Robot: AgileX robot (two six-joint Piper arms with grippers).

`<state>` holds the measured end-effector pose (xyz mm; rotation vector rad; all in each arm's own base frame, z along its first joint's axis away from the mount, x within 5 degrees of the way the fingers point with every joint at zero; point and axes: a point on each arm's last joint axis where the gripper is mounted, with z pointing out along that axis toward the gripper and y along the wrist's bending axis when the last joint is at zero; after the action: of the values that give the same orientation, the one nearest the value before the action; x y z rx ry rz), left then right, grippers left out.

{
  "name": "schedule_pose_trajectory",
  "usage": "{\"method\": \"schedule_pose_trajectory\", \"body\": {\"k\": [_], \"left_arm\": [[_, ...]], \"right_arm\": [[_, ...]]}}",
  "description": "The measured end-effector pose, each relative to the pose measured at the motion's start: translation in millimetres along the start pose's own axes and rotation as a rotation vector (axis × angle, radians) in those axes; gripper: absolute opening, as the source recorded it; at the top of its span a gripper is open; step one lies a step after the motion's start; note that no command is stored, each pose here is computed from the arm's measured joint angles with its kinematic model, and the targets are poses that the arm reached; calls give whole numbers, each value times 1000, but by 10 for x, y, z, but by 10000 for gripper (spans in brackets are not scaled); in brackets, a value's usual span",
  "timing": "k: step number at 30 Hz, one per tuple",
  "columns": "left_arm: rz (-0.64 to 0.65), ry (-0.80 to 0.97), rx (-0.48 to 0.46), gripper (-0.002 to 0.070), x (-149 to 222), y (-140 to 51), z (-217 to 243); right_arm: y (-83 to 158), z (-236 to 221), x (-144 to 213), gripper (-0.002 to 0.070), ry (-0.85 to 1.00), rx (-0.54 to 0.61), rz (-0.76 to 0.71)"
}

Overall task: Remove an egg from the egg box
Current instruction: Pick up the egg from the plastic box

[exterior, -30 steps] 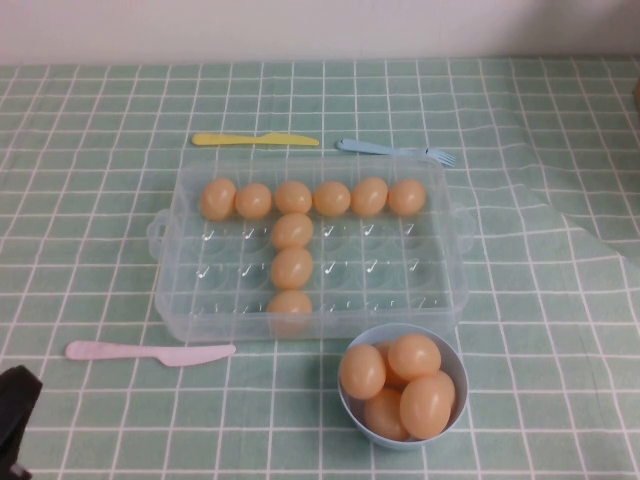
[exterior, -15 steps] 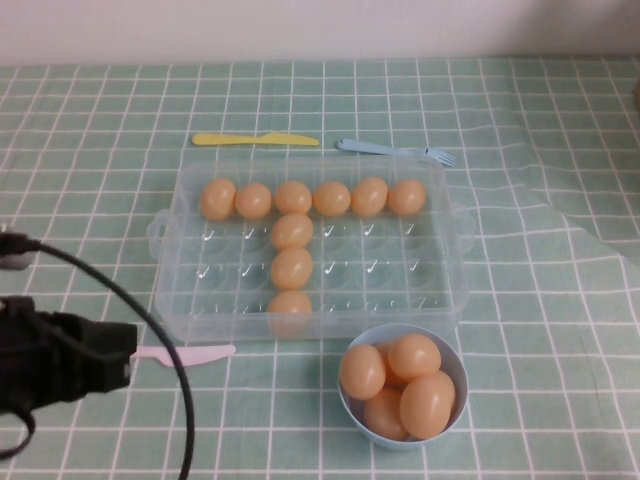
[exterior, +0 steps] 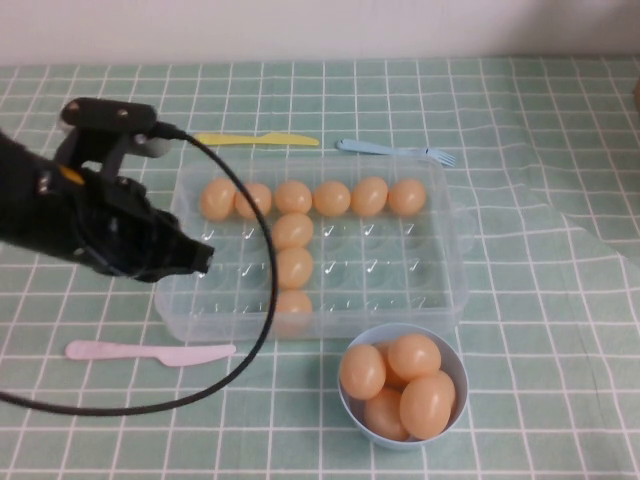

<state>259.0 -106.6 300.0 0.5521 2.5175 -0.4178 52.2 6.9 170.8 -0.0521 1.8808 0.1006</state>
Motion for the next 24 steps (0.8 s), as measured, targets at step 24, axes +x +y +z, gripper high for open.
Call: {"method": "schedule_pose_trajectory", "body": {"k": [24], "left_arm": [[294, 345, -90, 50, -627, -612, 1007]], "right_arm": [[0, 0, 0, -13, 0, 0, 0]]}}
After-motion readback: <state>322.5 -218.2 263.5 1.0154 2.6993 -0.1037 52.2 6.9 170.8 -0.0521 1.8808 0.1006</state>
